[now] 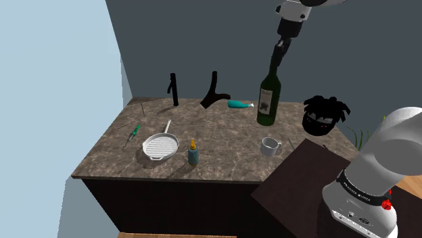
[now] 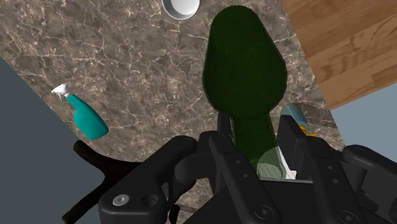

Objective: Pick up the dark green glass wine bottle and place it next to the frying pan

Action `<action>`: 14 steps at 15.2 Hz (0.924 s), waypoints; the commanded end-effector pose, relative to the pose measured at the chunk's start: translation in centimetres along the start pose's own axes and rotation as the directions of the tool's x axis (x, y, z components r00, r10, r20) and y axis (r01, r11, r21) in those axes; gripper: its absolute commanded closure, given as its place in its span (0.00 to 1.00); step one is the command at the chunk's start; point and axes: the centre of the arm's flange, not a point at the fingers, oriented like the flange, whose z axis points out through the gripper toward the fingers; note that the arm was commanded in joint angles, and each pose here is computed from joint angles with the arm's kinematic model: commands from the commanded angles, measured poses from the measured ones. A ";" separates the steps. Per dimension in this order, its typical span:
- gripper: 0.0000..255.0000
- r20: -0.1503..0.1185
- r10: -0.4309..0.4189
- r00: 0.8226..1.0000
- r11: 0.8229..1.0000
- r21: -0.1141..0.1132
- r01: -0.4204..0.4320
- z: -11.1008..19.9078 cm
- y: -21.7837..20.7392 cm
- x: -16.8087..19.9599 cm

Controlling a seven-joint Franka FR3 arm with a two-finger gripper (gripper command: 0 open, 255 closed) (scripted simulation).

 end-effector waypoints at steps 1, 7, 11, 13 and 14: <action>1.00 -0.002 0.001 1.000 1.000 -0.001 -0.001 1.5 -0.5 2.2; 1.00 -0.002 0.001 1.000 1.000 -0.001 -0.001 6.2 -2.7 8.2; 1.00 -0.002 0.001 1.000 1.000 -0.001 -0.001 9.3 -4.1 12.2; 1.00 -0.002 0.001 1.000 1.000 -0.001 -0.001 10.9 -4.8 14.2; 1.00 -0.002 0.001 1.000 1.000 -0.001 -0.001 11.6 -5.2 15.2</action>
